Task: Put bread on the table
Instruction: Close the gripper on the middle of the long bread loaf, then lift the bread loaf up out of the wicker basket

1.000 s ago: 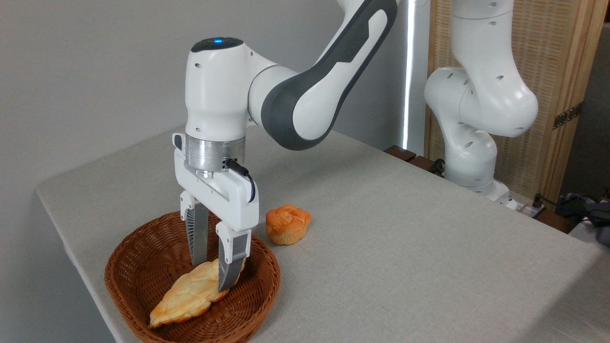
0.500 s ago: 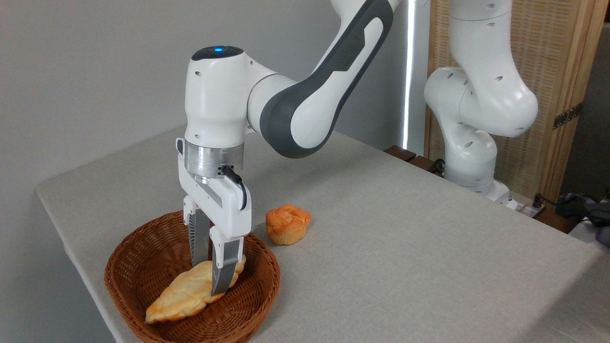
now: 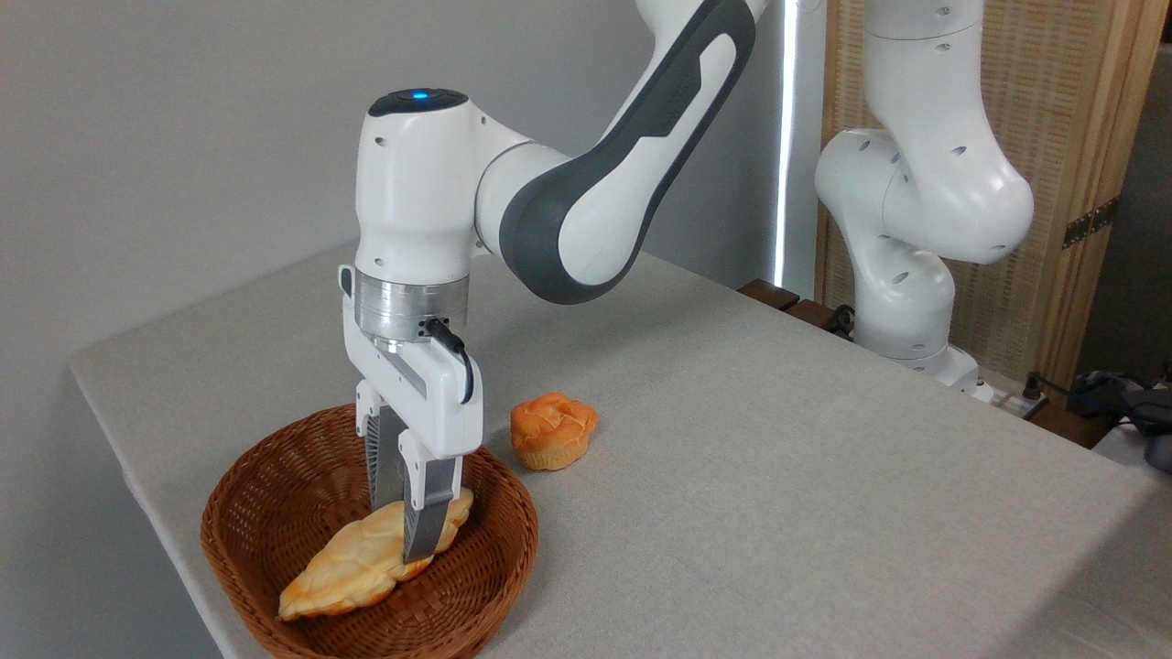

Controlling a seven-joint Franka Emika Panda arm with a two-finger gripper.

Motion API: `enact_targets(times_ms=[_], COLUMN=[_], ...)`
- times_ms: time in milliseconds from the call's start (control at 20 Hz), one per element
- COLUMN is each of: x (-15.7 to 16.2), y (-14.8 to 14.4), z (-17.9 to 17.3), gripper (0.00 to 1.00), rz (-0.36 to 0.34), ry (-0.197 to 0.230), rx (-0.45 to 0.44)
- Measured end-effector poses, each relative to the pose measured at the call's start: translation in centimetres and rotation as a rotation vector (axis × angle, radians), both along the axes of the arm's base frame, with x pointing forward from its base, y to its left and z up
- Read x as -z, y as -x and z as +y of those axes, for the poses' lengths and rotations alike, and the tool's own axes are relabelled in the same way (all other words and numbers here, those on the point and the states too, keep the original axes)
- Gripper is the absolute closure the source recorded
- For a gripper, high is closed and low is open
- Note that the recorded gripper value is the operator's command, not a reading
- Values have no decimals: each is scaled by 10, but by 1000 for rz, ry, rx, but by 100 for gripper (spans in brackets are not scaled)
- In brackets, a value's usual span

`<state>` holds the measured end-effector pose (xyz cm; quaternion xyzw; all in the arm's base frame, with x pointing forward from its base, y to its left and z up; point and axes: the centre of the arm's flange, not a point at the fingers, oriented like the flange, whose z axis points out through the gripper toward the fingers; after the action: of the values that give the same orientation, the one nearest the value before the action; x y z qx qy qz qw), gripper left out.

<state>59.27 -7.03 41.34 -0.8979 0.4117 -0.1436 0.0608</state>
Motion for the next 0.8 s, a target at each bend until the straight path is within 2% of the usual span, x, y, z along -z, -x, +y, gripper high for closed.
enact_targets(times_ms=[250, 500, 800], x=[-10, -25, -69], y=[0, 2, 14], z=[4, 9, 20], gripper=[68, 69, 67], rz=[-15, -38, -63], ry=[13, 30, 77], rx=[-16, -33, -76])
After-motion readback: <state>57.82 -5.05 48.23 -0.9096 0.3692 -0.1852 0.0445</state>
